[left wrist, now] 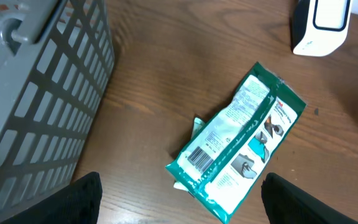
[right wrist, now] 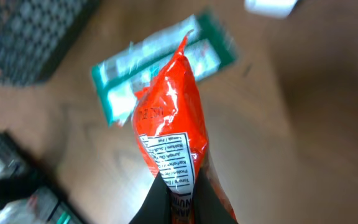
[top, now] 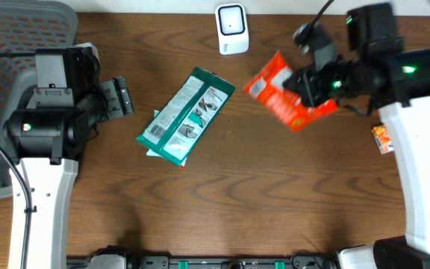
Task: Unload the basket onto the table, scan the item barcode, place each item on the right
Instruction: 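Lift the red snack bag and hold it at the white scanner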
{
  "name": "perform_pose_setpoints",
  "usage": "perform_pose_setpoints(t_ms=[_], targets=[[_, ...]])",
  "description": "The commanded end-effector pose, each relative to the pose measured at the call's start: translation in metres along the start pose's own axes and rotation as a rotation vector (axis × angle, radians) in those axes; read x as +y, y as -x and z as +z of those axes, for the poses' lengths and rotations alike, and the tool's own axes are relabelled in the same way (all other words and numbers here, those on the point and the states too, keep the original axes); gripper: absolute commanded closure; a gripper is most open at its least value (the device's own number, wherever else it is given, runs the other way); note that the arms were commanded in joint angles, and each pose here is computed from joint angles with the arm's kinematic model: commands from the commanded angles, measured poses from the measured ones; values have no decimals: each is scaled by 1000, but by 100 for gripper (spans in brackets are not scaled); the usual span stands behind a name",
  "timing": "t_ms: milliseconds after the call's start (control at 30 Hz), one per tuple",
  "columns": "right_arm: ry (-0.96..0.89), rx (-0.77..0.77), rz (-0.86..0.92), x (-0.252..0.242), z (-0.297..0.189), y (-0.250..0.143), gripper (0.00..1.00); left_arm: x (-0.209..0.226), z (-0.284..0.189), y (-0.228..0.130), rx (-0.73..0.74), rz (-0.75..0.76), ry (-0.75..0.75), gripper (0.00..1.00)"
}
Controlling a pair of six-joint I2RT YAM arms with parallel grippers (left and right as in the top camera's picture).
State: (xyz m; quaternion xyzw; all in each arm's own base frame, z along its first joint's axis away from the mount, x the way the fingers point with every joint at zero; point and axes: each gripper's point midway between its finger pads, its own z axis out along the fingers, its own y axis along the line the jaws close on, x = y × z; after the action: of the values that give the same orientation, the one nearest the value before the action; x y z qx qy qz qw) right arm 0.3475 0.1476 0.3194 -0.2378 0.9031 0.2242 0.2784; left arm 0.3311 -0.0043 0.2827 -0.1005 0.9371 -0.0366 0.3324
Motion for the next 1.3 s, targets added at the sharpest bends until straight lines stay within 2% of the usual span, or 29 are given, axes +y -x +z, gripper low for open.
perform_pose_setpoints(t_ms=[0, 233, 333, 467, 567, 833, 1033, 1267], targets=[[-122, -113, -50, -11, -33, 31, 99, 0, -4, 5, -15, -9, 5, 17], [-301, -277, -158, -22, -61, 78, 99, 0, -4, 5, -15, -9, 5, 17], [-322, -348, -191, -28, -54, 104, 99, 0, -4, 5, -15, -9, 5, 17], [-334, -382, -259, -39, -18, 133, 99, 0, -4, 5, -15, -9, 5, 17], [-389, -361, -340, -56, 20, 147, 99, 0, -4, 5, -15, -9, 5, 17], [-604, -271, -757, -83, 135, 176, 99, 0, -4, 5, -15, -9, 5, 17], [-920, -195, -954, -101, 183, 193, 99, 0, -4, 5, -15, -9, 5, 17], [-1116, -64, -1144, -117, 230, 188, 99, 0, -4, 5, -15, -9, 5, 17]])
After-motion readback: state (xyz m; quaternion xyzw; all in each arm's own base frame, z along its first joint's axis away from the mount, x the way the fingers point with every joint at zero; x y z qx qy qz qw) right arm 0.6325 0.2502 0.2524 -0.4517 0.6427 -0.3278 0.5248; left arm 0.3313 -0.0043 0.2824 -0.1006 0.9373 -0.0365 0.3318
